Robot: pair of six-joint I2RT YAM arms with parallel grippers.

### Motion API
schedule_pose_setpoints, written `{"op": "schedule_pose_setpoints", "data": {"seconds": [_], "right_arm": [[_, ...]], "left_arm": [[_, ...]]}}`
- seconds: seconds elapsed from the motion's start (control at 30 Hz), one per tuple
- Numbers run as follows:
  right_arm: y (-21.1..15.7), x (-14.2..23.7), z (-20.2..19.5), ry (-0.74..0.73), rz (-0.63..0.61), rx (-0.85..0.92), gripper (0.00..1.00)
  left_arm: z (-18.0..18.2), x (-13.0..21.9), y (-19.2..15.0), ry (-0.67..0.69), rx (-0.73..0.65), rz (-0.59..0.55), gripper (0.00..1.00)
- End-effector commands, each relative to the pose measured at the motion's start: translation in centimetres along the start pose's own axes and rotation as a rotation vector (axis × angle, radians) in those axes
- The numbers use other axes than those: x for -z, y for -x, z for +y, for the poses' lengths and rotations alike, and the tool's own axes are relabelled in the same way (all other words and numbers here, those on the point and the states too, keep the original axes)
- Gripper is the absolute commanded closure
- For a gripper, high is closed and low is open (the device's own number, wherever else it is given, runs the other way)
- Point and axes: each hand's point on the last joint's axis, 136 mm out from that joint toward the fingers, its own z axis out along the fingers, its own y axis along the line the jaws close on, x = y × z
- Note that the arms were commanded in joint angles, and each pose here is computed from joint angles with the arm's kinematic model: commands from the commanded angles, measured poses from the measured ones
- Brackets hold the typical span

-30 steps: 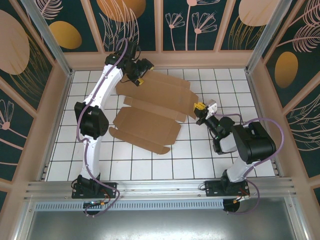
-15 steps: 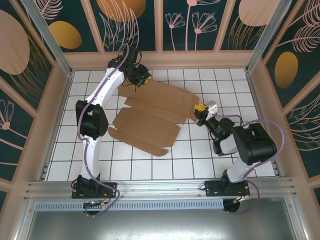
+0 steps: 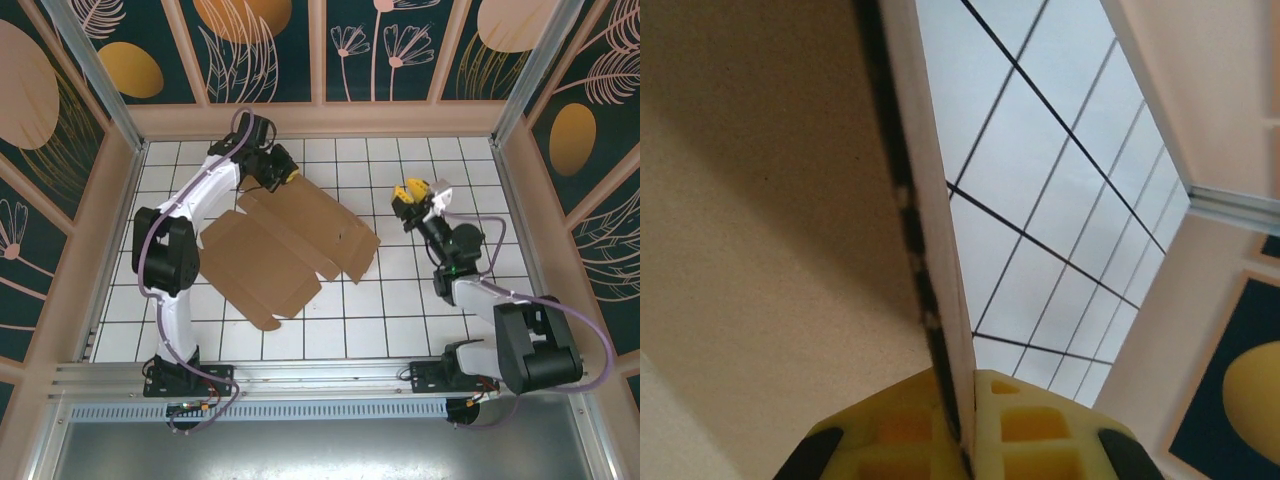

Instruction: Fold the paper box

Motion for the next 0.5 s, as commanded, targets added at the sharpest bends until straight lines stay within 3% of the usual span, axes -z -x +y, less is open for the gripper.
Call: {"op": "schedule_pose_setpoints", "data": {"seconds": [0.0,0.1,0.23,0.3,0.47], "right_arm": [[-0.4,-2.5,0.6,0.019,0.198,-0.231,0.76],[0.2,-3.5,4.4,0.081,0.275,-0.235,0.97],[1.4,-3.0,13.5,0.195,0.247,-0.067,1.00],[-0.7,-3.5,17.0,0.242,0.369,-0.093,1.00],[-11.0,-3.7,24.6,0.348,0.692,-0.071,1.00]], "left_arm": [[-3.5,1.6,0.1,-0.169,-0.104,-0.023,1.00],[-3.7,1.7,0.2,-0.183,-0.115,-0.034,1.00],[-4.3,1.7,0.7,-0.199,-0.110,-0.045,1.00],[-4.6,1.5,0.9,-0.205,-0.108,-0.046,1.00],[-4.8,0.8,1.1,-0.219,-0.094,-0.039,1.00]]}}
